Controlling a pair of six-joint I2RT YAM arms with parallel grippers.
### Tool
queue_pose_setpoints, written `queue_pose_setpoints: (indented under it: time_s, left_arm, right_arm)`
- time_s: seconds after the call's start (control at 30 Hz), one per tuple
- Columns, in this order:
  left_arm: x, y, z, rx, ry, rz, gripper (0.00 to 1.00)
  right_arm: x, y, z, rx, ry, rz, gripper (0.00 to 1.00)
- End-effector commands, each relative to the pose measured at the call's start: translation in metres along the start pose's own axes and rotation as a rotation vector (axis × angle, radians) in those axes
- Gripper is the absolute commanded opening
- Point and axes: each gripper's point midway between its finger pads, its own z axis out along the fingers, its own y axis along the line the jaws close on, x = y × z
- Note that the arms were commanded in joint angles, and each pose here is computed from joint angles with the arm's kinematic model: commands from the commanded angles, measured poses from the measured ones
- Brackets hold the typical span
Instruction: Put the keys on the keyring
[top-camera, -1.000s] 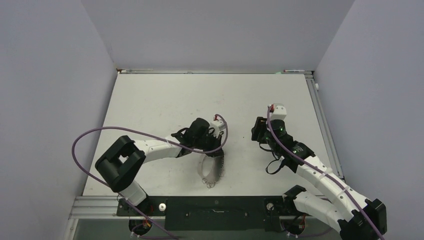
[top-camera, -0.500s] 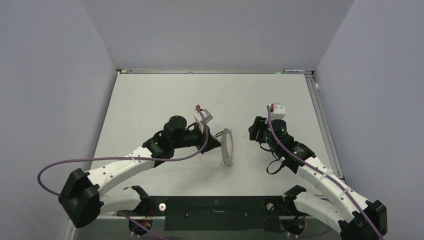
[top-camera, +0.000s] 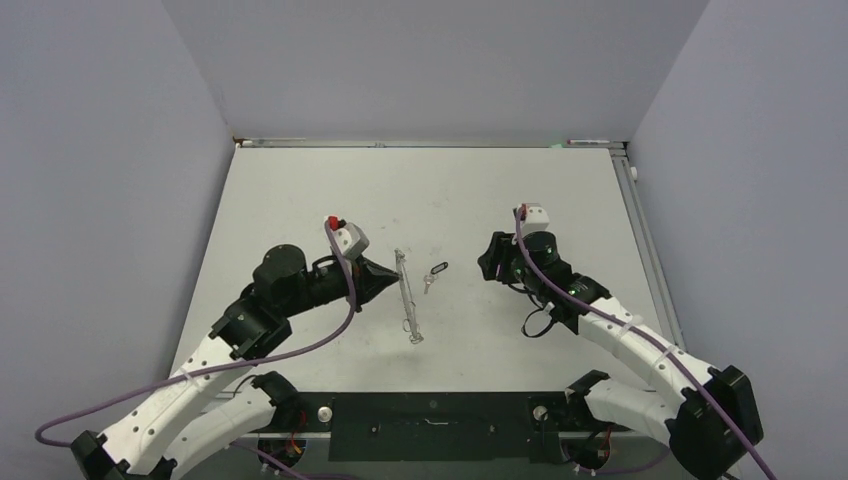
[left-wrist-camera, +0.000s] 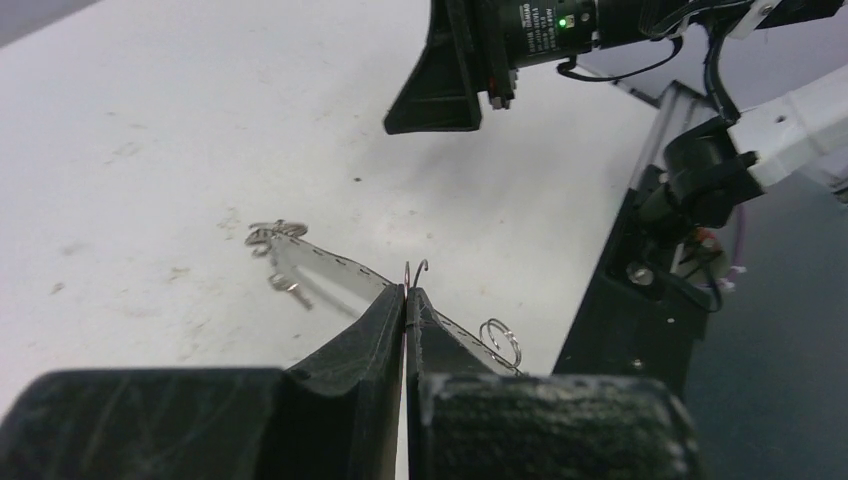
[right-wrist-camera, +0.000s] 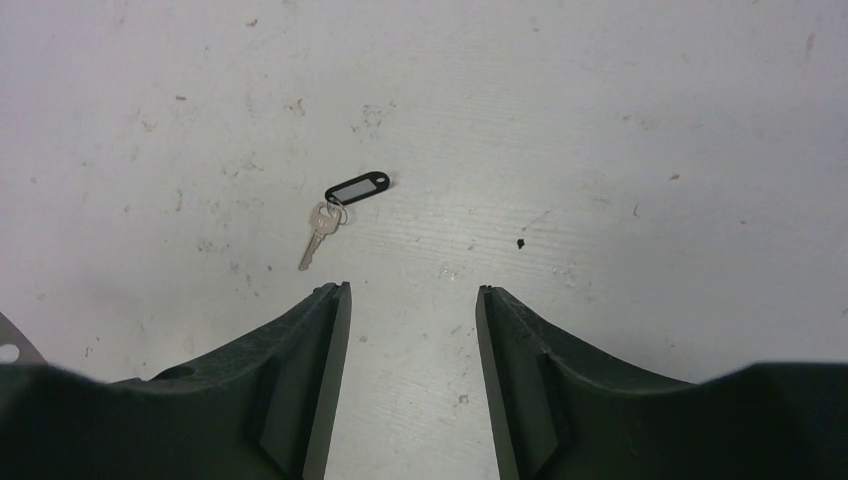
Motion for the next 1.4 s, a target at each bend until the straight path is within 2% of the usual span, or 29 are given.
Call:
queue_pose_setpoints:
  time_s: [0.0, 0.17, 0.4, 0.63, 1.37]
  left_arm:
    - [-0.009, 0.027, -0.028, -0.16, -0.03, 0.134, 0.0]
    - [-0.013, 0.04, -0.042, -0.24, -0.144, 0.145, 0.0]
    - [-0.023, 0.054, -0.06, -0.329, -0.212, 0.15, 0.0]
    - [-0.021, 0.054, -0.06, -0.325, -0.21, 0.147, 0.0]
    - [-0.017, 0.056, -0.058, -0.327, -0.196, 0.141, 0.0]
  right_arm:
    - [-0.011, 0.028, 0.015, -0.118, -0.005, 0.021, 0.5]
    - [0.004, 0.041, 0.038, -0.131, 0.078, 0.029, 0.5]
    - [0.031, 0.08, 0.07, -0.225, 0.176, -0.082, 0.48]
    - [0.055, 0.093, 0.103, -0.333, 0.258, -0.088, 0.46]
    - [0.087, 0.074, 0.146, -0.333, 0.343, -0.04, 0.44]
